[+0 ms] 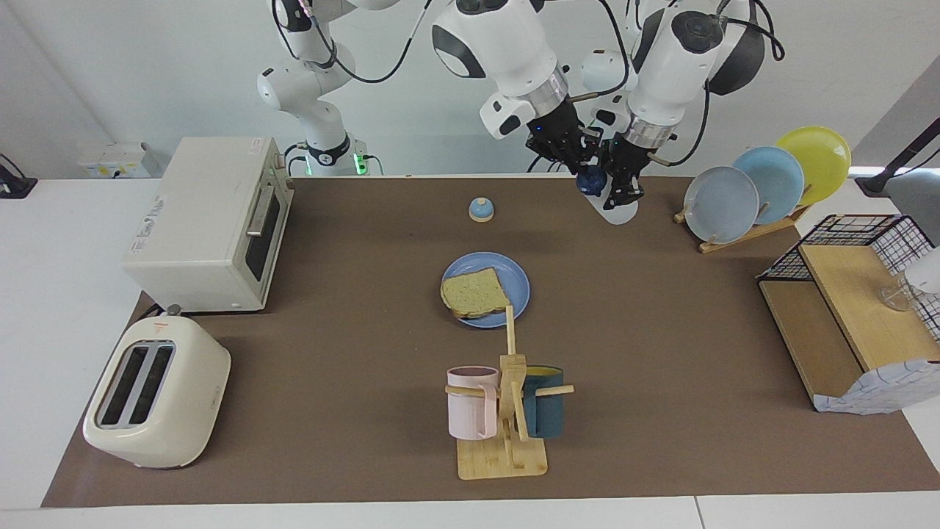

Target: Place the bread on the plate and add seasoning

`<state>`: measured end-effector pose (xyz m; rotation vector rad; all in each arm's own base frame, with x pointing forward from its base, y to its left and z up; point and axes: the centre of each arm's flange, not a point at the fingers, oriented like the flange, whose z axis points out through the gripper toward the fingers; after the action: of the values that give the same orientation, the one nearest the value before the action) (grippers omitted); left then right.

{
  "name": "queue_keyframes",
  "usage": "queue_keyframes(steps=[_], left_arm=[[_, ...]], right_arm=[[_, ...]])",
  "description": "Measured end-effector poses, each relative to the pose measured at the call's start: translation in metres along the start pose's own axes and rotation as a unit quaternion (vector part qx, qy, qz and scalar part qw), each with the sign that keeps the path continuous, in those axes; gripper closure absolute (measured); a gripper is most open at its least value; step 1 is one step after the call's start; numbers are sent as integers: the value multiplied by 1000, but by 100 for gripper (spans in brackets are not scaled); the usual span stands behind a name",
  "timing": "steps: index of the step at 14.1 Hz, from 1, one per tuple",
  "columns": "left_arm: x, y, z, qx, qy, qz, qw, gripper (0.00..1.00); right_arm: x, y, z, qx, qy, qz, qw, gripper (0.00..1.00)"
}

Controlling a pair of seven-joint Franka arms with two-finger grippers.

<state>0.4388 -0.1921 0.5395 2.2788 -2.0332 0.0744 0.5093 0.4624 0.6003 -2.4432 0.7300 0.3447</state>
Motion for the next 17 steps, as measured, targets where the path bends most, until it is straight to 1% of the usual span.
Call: queue_keyframes(steps=[2, 3, 5, 8, 9, 10, 12, 14, 15, 16, 17], left_arm=[[6, 0, -7, 13, 7, -3, 1000, 59], [8, 0, -10, 18, 8, -5, 1000, 59], [12, 1, -11, 25, 3, -12, 1000, 59], [17, 5, -11, 35, -13, -19, 999, 59], [15, 6, -6, 29, -28, -20, 999, 59], [12, 10, 2, 17, -43, -17, 999, 59], [15, 15, 7, 14, -50, -10, 999, 59], [16, 17, 5, 17, -50, -7, 999, 59], [15, 17, 6, 16, -53, -7, 998, 59], [12, 18, 9, 10, -61, -8, 998, 59], [9, 18, 12, 6, -65, -9, 998, 59]], right_arm=[[19, 3, -10, 14, -19, 26, 999, 86], [25, 5, -13, 19, -23, 34, 999, 86], [31, 6, -16, 22, -25, 41, 999, 86], [35, 7, -18, 23, -24, 52, 998, 86], [40, 7, -24, 30, -19, 55, 998, 87], [50, 6, -37, 46, -9, 60, 997, 88], [61, 9, -47, 52, -4, 67, 996, 90], [57, 8, -44, 50, -6, 63, 997, 90], [57, 8, -42, 49, -5, 52, 997, 84], [58, 9, -44, 49, -3, 39, 998, 75], [58, 11, -48, 50, 0, 29, 998, 63]])
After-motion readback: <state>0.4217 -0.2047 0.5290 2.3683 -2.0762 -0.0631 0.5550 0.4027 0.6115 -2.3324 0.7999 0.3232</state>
